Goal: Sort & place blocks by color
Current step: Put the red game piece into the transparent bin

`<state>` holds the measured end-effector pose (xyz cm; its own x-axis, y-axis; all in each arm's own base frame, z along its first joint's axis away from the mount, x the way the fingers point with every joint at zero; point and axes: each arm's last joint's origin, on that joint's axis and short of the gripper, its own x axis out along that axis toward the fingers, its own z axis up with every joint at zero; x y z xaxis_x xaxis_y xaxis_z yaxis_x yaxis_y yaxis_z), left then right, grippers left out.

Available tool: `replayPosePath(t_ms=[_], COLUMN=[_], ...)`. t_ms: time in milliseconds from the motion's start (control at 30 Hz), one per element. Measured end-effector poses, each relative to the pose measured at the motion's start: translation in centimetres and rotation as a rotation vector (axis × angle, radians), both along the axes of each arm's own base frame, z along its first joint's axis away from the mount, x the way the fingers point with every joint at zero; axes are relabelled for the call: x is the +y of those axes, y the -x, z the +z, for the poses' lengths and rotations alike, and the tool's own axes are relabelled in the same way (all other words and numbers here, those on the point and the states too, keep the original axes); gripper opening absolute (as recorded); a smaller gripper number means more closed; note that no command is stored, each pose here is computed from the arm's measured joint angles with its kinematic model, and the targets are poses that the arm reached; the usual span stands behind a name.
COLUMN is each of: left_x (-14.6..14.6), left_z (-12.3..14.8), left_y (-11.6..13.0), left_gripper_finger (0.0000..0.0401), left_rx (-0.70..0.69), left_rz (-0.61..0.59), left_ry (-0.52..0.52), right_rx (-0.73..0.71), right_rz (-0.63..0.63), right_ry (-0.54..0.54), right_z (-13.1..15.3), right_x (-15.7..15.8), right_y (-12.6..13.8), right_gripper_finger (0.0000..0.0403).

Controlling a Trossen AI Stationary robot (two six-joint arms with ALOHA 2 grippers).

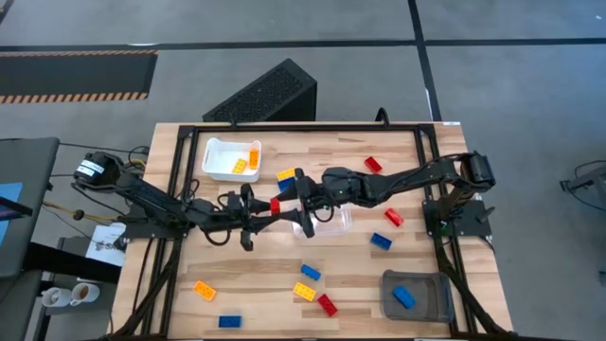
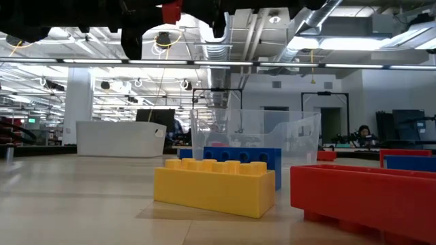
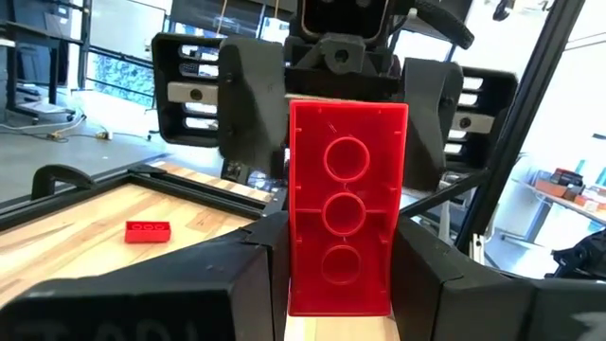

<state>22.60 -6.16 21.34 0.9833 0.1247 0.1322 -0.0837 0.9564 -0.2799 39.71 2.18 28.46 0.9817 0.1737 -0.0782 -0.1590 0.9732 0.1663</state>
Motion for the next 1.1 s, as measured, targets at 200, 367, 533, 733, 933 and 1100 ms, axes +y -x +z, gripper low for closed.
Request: replayPosePath(t_ms=[200, 367, 533, 733, 933, 1100], left_x=[0.0, 0.02, 0.02, 0.03, -0.01, 0.07], left_z=[-0.01, -0.03, -0.05, -0.07, -0.24, -0.27], left_y=[-0.01, -0.01, -0.01, -0.02, -0.04, 0.21], left_gripper_finger=[0.0096, 0.0096, 0.0096, 0.0132, 0.0189, 0.0209], left_rx=[0.002, 0.003, 0.005, 0.007, 0.019, 0.058], left_rz=[0.003, 0.011, 0.009, 0.015, 0.005, 0.002], left_ry=[0.0, 0.0, 0.002, 0.015, 0.053, 0.052], right_rx=[-0.002, 0.003, 0.004, 0.006, 0.024, 0.089], right_rz=[-0.004, -0.005, -0.005, -0.012, -0.015, -0.023], right_ry=[-0.008, -0.02, -0.021, -0.018, -0.021, -0.026], right_z=[0.06, 0.04, 0.03, 0.0, -0.19, -0.63], right_x=[-0.13, -0.13, -0.13, -0.44, -0.61, -0.87], right_y=[0.01, 0.01, 0.01, -0.01, 0.0, 0.17], right_gripper_finger=[0.0154, 0.0128, 0.0134, 0.0144, 0.0132, 0.0141])
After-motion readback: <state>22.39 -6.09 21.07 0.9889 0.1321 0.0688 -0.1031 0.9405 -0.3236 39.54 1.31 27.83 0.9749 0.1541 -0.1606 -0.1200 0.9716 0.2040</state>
